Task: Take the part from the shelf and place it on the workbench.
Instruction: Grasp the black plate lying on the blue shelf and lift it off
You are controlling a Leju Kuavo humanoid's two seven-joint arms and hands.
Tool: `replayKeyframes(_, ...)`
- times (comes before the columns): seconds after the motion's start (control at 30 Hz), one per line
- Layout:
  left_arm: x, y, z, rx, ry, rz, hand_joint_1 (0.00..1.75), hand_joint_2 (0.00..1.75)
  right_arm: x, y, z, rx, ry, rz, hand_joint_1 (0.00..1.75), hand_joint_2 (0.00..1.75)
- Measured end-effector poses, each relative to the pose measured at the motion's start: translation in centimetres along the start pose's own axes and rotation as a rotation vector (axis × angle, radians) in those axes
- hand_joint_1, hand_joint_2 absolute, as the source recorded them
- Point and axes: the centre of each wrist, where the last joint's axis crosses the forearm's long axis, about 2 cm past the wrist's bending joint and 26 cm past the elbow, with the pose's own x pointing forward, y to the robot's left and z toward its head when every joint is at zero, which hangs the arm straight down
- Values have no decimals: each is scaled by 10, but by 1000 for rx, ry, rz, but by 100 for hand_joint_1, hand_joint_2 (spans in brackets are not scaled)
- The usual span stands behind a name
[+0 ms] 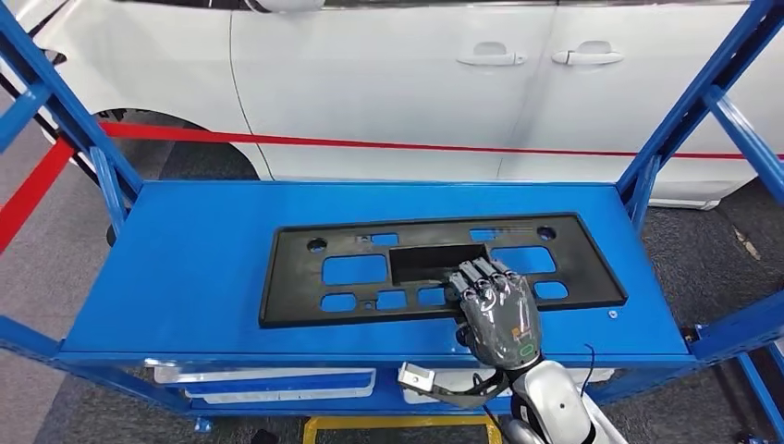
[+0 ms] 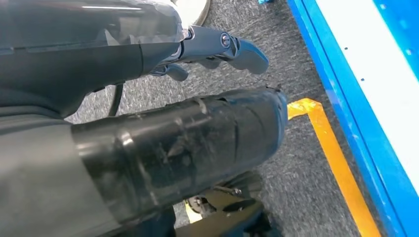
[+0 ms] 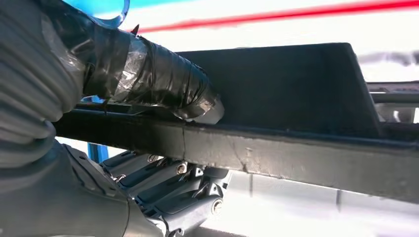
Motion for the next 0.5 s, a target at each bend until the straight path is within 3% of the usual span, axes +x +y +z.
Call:
replayKeyframes(0.4, 1, 1, -1, -10, 4, -1, 0, 0, 26, -21, -45, -156, -100, 43, 175, 175)
replayKeyframes(0.5, 3, 1, -2, -20, -9, 3, 0, 131, 35, -27, -55, -190, -127, 29, 175, 175)
